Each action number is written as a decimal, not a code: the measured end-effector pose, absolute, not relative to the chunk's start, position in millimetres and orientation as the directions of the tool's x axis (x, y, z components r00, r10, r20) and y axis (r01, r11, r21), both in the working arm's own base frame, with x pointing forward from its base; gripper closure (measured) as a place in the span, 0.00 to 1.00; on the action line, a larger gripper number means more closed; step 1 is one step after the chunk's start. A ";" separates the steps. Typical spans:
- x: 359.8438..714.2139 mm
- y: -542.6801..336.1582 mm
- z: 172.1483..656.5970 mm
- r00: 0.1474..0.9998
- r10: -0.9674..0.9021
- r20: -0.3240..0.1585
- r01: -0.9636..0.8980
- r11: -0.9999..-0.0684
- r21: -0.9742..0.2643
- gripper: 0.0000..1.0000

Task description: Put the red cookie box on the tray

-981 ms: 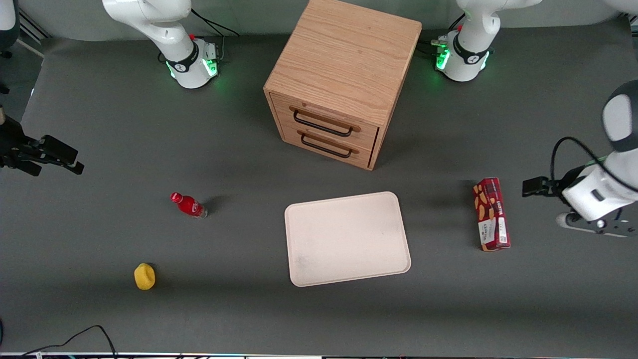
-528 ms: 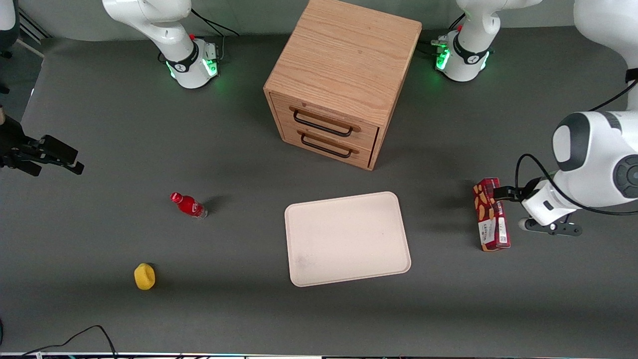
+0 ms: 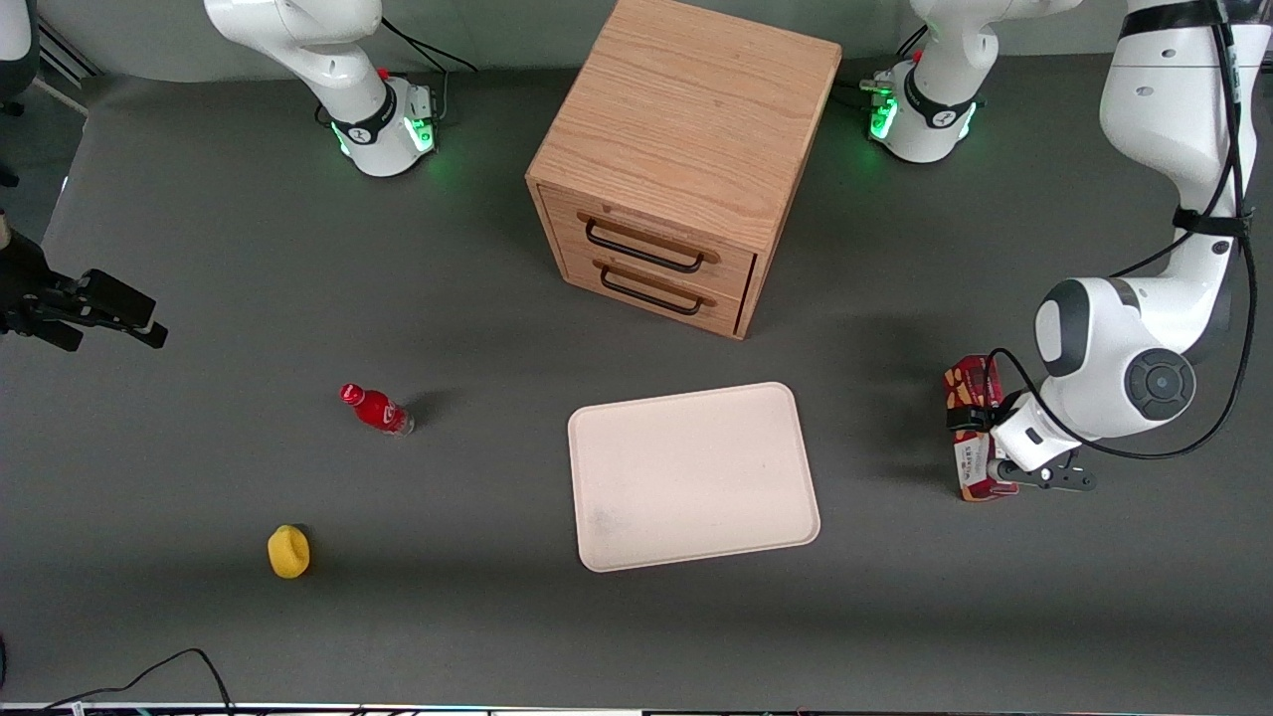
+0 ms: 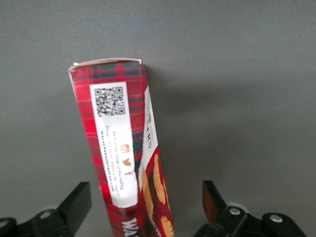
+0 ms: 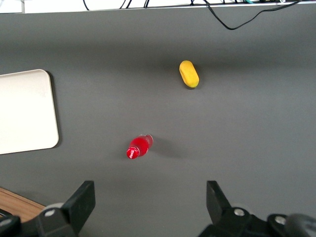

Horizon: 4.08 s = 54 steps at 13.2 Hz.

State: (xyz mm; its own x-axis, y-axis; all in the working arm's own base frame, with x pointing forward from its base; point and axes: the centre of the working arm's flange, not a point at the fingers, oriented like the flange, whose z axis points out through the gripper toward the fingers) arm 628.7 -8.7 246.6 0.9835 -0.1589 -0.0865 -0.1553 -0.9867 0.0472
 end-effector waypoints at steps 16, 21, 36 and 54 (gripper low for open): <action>630.9 -5.8 254.9 0.982 -0.175 -0.072 -0.173 -0.984 0.045 0.07; 630.7 -9.4 254.7 0.981 -0.179 -0.073 -0.176 -0.983 0.046 0.68; 669.2 -257.4 410.9 0.993 0.044 -0.112 0.055 -0.994 0.093 0.93; 681.1 -327.0 263.1 0.994 0.106 0.024 0.106 -0.994 0.001 0.42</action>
State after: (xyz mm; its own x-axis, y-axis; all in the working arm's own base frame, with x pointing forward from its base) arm 681.1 -327.0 263.1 0.9941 0.1055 0.0242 0.1056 -0.9944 0.0007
